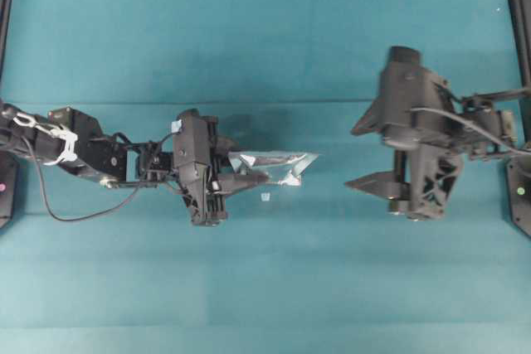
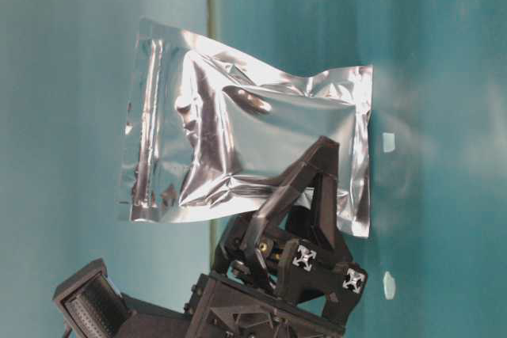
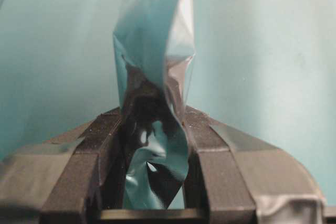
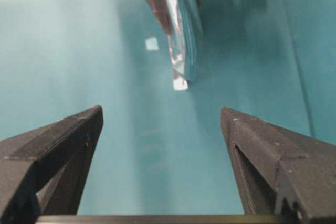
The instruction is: Hand over the silver zip bag and make it stand upright.
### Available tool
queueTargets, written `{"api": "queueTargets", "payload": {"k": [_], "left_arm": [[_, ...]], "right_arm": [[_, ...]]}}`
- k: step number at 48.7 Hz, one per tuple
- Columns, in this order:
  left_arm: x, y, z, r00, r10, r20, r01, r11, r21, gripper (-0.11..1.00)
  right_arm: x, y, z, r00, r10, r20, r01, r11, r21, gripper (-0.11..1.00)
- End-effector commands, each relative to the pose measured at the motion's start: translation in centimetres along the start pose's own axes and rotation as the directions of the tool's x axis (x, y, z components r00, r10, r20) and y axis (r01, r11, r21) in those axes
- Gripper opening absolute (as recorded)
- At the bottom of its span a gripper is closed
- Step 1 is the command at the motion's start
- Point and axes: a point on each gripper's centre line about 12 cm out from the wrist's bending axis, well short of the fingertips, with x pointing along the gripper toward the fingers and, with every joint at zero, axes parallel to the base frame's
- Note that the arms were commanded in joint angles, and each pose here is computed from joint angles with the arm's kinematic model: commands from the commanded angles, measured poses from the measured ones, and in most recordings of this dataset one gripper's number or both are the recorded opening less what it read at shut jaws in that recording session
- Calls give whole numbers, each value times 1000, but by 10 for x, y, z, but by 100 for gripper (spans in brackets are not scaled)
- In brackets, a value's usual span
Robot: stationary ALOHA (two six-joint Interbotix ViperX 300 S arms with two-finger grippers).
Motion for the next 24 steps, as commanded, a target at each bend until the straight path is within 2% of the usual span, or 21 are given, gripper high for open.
{"api": "queueTargets", "payload": {"k": [1, 24], "left_arm": [[0, -5, 3, 1000, -13, 11, 13, 1000, 5, 29], [0, -7, 5, 1000, -17, 14, 17, 1000, 7, 27]], "right_arm": [[-13, -1, 4, 998, 8, 59, -9, 1000, 17, 90], [-34, -6, -19, 994, 18, 105, -20, 1000, 21, 90]]}}
